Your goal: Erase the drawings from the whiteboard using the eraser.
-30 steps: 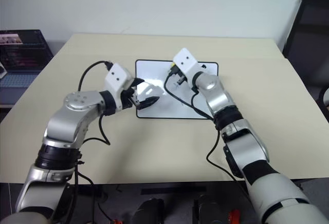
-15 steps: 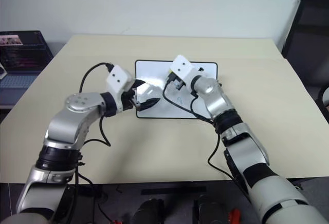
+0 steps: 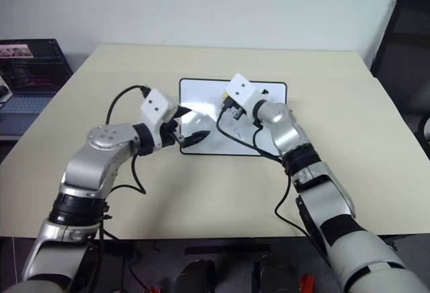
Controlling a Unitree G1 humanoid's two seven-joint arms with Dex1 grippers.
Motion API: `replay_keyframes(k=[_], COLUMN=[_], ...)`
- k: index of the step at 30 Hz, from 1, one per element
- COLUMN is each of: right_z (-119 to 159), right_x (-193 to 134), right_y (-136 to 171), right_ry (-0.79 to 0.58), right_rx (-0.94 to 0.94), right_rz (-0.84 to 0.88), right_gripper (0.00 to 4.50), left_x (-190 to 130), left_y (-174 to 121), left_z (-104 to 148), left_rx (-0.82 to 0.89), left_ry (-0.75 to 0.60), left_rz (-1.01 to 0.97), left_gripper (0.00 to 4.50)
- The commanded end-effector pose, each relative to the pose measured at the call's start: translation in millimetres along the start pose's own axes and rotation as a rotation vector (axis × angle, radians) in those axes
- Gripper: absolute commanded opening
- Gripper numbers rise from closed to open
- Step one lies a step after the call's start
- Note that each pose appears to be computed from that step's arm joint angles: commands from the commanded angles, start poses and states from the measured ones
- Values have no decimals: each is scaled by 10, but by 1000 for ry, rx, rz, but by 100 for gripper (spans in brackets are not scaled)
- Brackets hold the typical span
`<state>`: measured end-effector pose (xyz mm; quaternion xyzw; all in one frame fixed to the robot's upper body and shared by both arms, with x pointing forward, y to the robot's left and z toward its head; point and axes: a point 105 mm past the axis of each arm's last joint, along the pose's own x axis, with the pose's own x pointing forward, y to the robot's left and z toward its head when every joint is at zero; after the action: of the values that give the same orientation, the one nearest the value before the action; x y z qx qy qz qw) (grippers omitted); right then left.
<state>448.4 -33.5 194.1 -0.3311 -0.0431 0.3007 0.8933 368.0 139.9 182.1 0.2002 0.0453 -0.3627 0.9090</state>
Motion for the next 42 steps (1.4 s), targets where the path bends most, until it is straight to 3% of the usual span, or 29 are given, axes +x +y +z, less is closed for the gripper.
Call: replay_keyframes(k=[1,7,11,16,21,29,42], right_z=[-76,270,489,301,130,-131,37], right_x=[-72,-225,-546,-1085,-1409,-1465,-1249], right_y=[-79,-156,-145,95,292,480,490], right_ry=[20,-154,-290,-260,-209,-137,-161], right_rx=[23,247,426,475,511,479,352], right_rz=[-38,-65,-9,101,131,89,107], right_gripper=[102,102,102,102,102,102,102], left_x=[-26,-45,-111,-246,-353,-400,-406], left_y=[24,57,97,18,-21,-25,37], left_z=[153,125,79,-37,-159,-231,-275], left_rx=[46,24,-40,-69,-119,-114,-97], left_ry=[-47,-48,-83,-122,-132,-132,-136], left_rz=[14,34,62,52,70,74,85], left_gripper=[450,450,450,450,450,450,450])
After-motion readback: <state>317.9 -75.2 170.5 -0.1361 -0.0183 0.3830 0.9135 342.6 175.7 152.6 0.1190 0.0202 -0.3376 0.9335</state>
